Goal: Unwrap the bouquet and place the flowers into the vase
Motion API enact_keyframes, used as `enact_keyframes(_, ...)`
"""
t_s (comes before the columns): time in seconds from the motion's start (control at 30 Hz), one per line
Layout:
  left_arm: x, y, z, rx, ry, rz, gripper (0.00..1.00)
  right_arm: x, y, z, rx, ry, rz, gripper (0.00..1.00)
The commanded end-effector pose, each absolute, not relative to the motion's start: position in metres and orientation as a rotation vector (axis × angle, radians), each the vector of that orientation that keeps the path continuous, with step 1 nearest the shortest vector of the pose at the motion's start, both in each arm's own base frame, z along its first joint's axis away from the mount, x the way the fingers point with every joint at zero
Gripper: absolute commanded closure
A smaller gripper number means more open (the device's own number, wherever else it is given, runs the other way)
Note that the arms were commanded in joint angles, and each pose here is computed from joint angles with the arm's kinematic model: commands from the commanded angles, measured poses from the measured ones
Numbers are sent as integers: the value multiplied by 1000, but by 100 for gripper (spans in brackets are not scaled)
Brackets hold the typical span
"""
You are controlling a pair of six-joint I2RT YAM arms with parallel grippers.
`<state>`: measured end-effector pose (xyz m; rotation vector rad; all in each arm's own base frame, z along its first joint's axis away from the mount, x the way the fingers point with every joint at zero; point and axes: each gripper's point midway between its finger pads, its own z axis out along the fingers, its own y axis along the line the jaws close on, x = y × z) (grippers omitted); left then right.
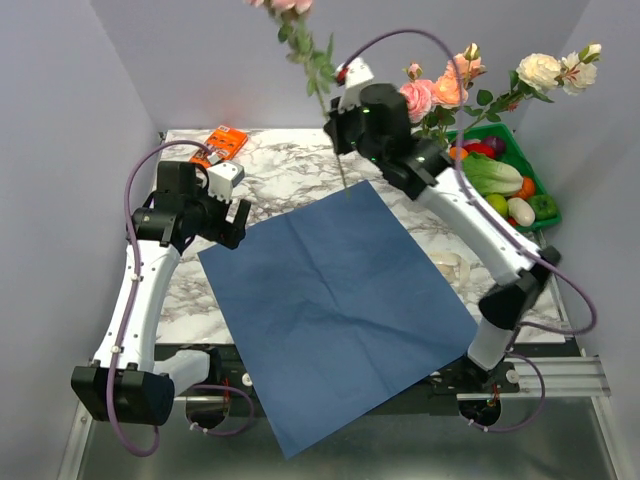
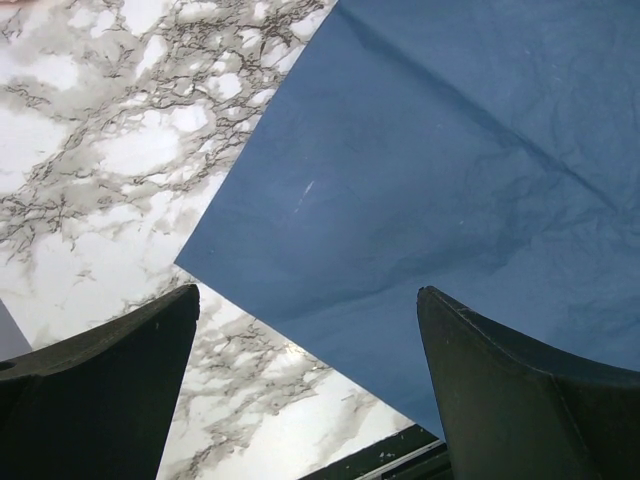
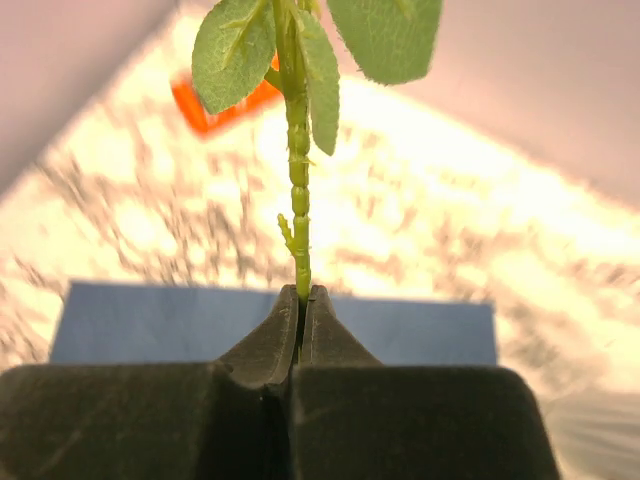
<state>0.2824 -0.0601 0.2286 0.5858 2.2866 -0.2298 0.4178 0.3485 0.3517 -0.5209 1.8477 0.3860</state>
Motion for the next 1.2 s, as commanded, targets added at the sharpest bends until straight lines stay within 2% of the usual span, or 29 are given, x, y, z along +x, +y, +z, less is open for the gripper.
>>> enact_keyframes(0.0,272,-63,246,607,2246,-261,1,398,301,448,-454,1545,292,99)
enact_keyframes(0.07,271,-62,245,610,2250,-257,1,392,287,456,-406,1413,277,99)
enact_keyframes(0.1,271,-62,244,612,2253,-255,1,372,258,495,-325,1296,266,99)
enact_keyframes(0.2,271,-60,240,616,2264,-244,1,354,209,518,-188,1095,155,99)
enact_keyframes(0.33,273,-61,240,623,2257,-253,1,360,154,514,-70,1070,32,99)
enact_keyframes(0.63,280,-63,240,637,2245,-258,1,375,79,499,112,992,-15,99)
enact_keyframes(1.17,299,-64,235,647,2260,-257,1,454,63,460,151,1009,-70,99)
